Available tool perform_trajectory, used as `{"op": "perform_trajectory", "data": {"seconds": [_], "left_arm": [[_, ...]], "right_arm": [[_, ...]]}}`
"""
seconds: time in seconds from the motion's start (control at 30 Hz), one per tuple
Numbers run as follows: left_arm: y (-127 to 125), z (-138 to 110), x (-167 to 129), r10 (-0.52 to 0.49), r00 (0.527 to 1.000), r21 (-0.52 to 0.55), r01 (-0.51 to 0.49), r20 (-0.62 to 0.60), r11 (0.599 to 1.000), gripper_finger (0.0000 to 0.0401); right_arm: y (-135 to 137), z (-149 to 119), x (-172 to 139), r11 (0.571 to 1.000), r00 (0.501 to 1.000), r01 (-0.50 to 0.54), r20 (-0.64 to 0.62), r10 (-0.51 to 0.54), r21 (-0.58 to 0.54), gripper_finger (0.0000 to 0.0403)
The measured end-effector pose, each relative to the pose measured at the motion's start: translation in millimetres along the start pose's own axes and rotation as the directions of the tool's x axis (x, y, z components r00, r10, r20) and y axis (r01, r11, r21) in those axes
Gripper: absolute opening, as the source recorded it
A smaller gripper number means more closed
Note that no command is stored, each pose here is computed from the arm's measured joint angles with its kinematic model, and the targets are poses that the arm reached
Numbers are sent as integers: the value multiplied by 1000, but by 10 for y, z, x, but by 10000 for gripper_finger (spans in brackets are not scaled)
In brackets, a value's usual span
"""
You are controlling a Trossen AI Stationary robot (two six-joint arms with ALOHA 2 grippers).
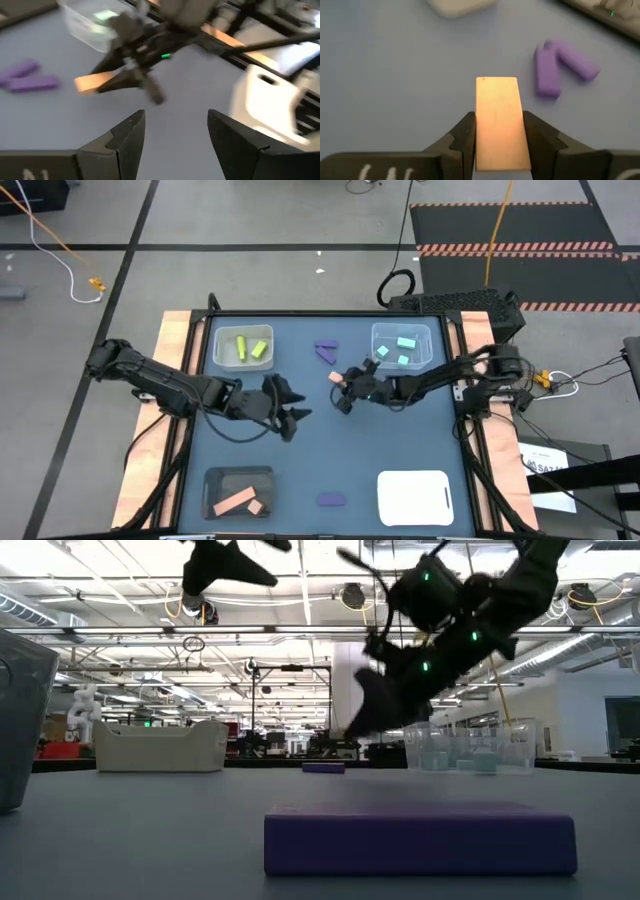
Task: Sort & place blocks by color
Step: Put the orange block into the black bin
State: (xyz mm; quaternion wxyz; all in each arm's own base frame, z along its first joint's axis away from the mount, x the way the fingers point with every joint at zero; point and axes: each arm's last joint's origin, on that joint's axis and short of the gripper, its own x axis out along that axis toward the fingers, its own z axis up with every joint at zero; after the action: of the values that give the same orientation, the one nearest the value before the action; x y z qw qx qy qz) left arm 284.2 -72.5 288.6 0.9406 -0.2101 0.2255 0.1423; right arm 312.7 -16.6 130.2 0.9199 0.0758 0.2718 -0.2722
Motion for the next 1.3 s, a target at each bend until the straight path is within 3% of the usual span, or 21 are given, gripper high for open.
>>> {"op": "perform_trajectory", "data": {"seconds": [0.17,0.4,0.57,0.7,0.9,1.17,1.3], "left_arm": [[29,-21,52,135,988,27,-138,74,990,214],[63,-66,223,268,952,2,-272,146,962,214],[83,-86,332,292,944,-20,-292,157,956,214],[104,-46,348,293,940,-68,-285,174,956,214],[108,140,374,260,921,-81,-247,291,966,214],[220,335,412,271,885,-81,-260,378,962,214],[309,385,445,271,889,-94,-254,369,963,214]], "right_arm": [[-142,333,-191,1000,993,4,122,-1,-24,111],[-209,708,-513,979,943,38,332,30,-198,111],[-221,875,-658,927,888,135,458,43,-349,111],[-224,972,-728,886,838,217,544,45,-409,111],[-213,988,-745,778,826,320,562,51,-540,111],[-112,866,-773,553,832,405,544,106,-728,111],[-37,822,-802,505,819,382,537,203,-774,111]]}}
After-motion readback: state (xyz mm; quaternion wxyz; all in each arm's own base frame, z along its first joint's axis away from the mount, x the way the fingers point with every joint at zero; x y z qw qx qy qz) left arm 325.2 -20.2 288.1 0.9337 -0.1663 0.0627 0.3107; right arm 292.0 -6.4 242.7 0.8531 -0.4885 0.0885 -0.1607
